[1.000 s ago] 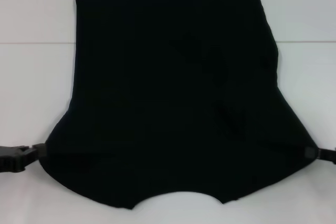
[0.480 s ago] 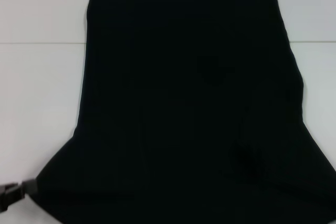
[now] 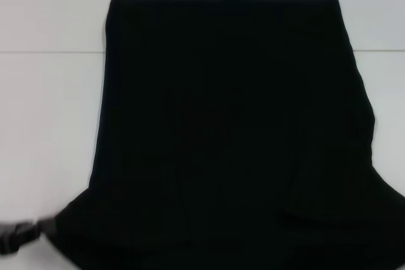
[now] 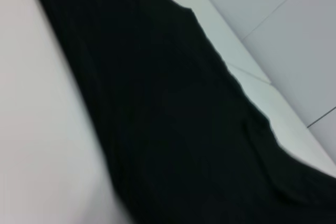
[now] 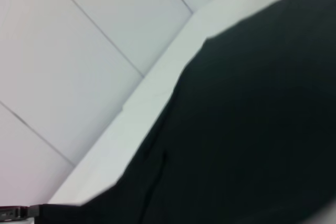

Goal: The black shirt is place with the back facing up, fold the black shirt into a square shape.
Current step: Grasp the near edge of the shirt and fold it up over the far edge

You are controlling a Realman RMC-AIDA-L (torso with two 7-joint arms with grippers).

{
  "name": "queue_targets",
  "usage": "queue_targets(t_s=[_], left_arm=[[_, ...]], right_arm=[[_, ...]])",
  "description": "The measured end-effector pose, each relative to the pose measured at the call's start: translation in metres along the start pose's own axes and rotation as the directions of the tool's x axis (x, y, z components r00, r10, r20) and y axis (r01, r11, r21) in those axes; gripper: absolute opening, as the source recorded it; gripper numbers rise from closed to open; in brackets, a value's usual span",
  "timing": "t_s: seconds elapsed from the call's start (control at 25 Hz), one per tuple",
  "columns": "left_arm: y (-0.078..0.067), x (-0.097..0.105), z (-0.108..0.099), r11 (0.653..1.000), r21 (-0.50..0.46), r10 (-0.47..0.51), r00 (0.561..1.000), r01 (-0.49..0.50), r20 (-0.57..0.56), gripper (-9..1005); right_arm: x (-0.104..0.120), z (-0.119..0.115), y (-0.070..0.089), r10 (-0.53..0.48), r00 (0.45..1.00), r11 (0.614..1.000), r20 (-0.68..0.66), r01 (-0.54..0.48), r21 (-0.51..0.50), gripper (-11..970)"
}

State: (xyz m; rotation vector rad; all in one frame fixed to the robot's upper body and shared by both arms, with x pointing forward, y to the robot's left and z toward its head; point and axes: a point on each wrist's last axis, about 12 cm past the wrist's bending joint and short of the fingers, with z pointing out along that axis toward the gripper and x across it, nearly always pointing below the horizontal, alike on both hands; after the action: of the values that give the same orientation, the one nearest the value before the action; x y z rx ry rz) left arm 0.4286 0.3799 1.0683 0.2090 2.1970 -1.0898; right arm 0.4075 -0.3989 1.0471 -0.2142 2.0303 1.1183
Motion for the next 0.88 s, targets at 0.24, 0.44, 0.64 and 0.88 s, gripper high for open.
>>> queue_targets(t_s=[0.24, 0.44, 0.64, 0.88], left_arm=[[0.008, -0.065, 0.043, 0.998, 0.034, 0.045, 0.998, -0.046, 0.052, 72], [0.010, -0.125, 0.089, 0.994, -0.010, 0.109, 0.989, -0.109, 0.097, 78], [0.008, -0.170, 0.122, 0.975, -0.145, 0.189, 0.972, -0.169, 0.138, 84], [0.007, -0.200, 0.152, 0.930, -0.309, 0.256, 0.954, -0.199, 0.156, 92]], right_arm=[[-0.049, 0.034, -0.008, -0.083, 0.993, 0.996, 0.081, 0.084, -0.006, 66], [-0.094, 0.069, -0.017, -0.135, 0.982, 0.990, 0.133, 0.129, 0.051, 66], [-0.132, 0.109, -0.028, -0.155, 0.978, 0.977, 0.141, 0.130, 0.167, 65], [-0.168, 0.159, -0.033, -0.187, 0.973, 0.941, 0.133, 0.139, 0.308, 77]])
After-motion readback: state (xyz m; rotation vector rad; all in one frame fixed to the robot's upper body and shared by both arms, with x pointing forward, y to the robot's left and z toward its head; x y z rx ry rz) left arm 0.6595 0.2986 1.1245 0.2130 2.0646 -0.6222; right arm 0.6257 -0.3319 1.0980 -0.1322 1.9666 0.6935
